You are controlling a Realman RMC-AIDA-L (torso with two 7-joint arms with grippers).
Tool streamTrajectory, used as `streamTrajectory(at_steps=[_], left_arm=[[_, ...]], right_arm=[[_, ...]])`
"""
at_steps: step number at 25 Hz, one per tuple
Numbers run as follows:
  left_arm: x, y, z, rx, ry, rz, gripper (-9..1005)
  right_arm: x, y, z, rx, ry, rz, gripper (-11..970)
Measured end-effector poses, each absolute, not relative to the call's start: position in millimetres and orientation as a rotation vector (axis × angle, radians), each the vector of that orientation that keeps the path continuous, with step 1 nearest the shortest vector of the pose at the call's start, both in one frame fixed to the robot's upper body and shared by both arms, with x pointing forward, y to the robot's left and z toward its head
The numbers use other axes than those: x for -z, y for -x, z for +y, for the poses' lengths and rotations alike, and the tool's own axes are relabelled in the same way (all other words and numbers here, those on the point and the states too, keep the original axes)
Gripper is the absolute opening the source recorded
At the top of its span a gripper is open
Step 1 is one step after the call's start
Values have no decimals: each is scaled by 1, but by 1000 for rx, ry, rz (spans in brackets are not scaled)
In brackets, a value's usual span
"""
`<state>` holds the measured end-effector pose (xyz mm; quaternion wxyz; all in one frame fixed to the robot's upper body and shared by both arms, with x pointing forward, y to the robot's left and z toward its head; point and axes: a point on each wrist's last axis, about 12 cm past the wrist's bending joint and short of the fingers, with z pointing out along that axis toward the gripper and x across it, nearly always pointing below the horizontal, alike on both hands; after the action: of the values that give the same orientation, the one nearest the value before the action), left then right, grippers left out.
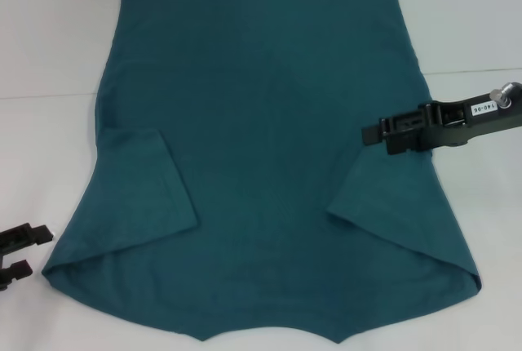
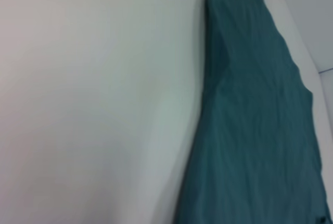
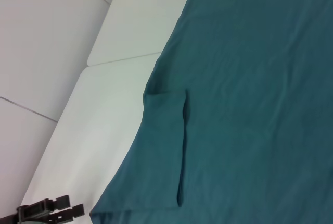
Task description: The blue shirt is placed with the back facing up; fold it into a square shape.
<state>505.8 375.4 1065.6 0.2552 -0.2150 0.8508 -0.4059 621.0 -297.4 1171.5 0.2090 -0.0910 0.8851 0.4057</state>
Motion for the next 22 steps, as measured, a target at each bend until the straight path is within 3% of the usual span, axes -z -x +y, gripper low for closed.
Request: streamTrajectory(at_steps=[22], left_arm=[[-1049,-519,355,1087,572,2376,814]], right_arm=[[-1167,-616,-305,-1127,227,2467,754]])
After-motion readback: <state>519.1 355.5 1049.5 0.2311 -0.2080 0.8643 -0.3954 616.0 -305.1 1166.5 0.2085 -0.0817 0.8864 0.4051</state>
